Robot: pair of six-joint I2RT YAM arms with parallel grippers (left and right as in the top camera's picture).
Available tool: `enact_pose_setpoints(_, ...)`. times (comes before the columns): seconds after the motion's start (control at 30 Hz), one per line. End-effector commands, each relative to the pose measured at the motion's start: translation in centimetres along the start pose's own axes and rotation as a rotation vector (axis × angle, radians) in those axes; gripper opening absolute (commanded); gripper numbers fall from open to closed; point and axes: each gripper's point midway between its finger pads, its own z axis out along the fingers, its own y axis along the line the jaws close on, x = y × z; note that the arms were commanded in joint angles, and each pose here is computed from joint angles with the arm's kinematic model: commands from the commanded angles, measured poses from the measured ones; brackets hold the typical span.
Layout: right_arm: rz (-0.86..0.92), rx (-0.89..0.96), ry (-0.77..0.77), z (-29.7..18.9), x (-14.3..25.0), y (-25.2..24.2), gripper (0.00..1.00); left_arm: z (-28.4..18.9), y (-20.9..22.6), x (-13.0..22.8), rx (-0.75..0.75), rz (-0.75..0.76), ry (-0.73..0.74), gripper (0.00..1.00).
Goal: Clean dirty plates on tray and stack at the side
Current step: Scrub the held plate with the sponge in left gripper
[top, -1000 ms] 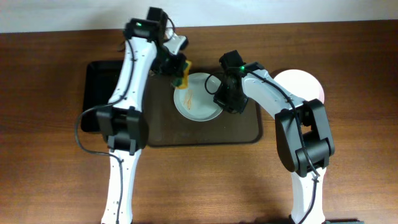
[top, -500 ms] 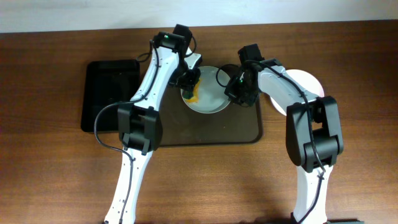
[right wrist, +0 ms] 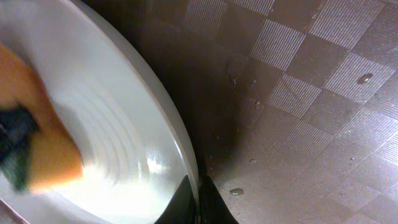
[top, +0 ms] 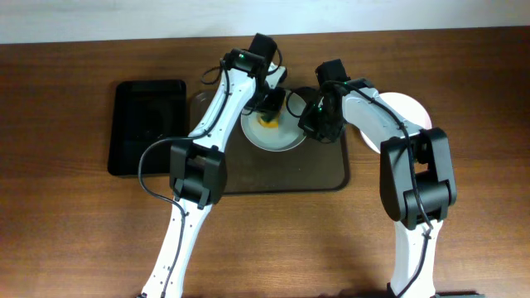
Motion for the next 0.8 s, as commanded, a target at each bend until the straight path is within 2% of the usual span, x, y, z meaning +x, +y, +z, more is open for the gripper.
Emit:
enact_pose_setpoints(0.0, -0.022, 0.036, 0.031, 1.5, 1.3, -0.5, 0.04, 2.3, 5.9, -0.2, -0.269, -0.117, -0.025, 0.01)
enact_pose_setpoints(0.17, -0.022, 0.047, 0.023, 1.5, 1.2, -0.6, 0.04, 0.8, 9.6, 1.6, -0.506, -0.204, 0.010, 0.01)
enact_pose_setpoints(0.27, -0.023, 0.047, 0.023, 1.5, 1.2, -0.6, 0.04, 0.8, 9.1, 3.3, -0.487, -0.199, 0.088, 0.01)
enact_pose_setpoints(0.33, -0.022, 0.047, 0.023, 1.5, 1.2, -0.6, 0.04, 1.3, 7.2, 4.9, -0.372, -0.125, 0.180, 0.01)
enact_pose_setpoints(0.43, -0.023, 0.047, 0.023, 1.5, 1.2, -0.6, 0.04, 1.8, 3.1, 6.7, -0.095, -0.029, 0.276, 0.01)
enact_pose_setpoints(0.6, -0.030, 0.047, 0.025, 1.5, 1.2, -0.6, 0.04, 0.4, -1.5, 7.0, 0.320, 0.012, 0.274, 0.01)
enact_pose_setpoints(0.77, -0.028, 0.052, 0.030, 1.5, 1.4, -0.8, 0.04, -0.1, -0.9, 5.3, 0.401, -0.014, 0.196, 0.01)
